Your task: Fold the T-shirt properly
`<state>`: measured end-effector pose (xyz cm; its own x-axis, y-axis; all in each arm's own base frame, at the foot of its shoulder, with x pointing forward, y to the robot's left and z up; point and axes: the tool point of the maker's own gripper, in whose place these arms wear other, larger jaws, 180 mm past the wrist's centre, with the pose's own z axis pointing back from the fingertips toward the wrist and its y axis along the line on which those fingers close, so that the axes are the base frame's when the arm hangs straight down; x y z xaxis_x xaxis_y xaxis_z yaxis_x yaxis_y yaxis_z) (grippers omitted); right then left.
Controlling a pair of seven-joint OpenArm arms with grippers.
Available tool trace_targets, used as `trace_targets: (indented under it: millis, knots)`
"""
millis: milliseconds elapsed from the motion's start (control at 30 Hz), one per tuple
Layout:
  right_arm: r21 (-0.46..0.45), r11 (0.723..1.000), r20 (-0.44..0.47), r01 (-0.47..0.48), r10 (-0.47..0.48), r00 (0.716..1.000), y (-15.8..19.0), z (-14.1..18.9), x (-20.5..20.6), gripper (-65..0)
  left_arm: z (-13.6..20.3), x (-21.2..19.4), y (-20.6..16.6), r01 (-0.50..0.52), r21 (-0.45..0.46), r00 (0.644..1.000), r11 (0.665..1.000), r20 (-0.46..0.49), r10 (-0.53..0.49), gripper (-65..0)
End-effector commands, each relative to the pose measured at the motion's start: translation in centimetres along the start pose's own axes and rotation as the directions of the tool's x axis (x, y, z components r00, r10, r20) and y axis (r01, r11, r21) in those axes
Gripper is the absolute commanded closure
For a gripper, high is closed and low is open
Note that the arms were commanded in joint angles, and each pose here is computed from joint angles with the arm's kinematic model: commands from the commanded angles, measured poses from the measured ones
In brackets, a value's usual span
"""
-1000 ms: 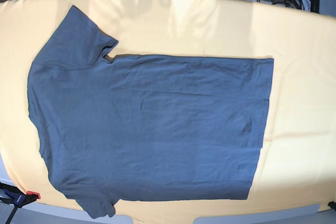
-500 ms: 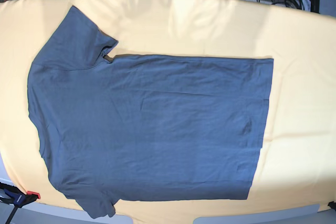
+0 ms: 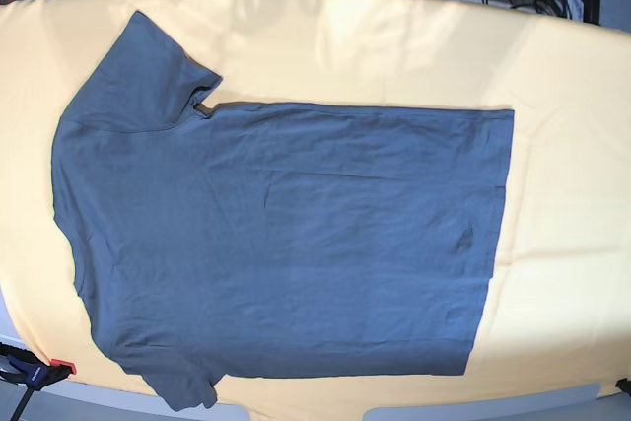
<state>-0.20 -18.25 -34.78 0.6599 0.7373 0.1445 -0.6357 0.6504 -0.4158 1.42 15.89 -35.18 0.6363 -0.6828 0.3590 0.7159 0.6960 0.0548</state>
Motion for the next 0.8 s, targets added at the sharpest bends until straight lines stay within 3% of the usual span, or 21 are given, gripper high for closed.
trace_targets:
  millis: [0,167,300,500,633,767]
  knots:
    - [-0.024,1.0,0.013,-0.004,0.004,1.0,-0.5,0.4,0.2,0.0,1.0,1.3,0.5,0.012,0.017,0.999,1.0,0.042,-0.012,0.0]
    - [-0.159,0.987,0.026,-0.039,0.043,0.999,-3.7,0.0,0.7,0.0,1.7,2.3,4.8,0.032,0.151,0.996,0.988,0.082,-0.045,0.0]
    - [-0.267,0.963,0.094,-0.036,0.063,0.994,-7.6,-1.0,2.6,0.0,1.6,4.1,7.1,0.099,0.198,0.985,0.975,0.119,-0.124,0.0]
    - [-0.278,0.96,0.221,0.043,0.02,0.975,-12.2,-2.6,5.9,0.0,2.1,6.6,10.7,0.23,0.293,0.951,0.928,0.133,-0.278,0.0]
    - [-0.269,0.962,0.349,0.046,0.053,0.936,-14.7,-2.5,8.9,0.0,2.9,10.1,12.4,0.304,0.349,0.893,0.887,0.219,-0.392,0.0]
    - [-0.235,0.971,0.411,0.032,0.07,0.909,-15.1,-2.4,10.7,0.0,3.5,12.3,14.2,0.352,0.404,0.847,0.844,0.247,-0.472,0.0]
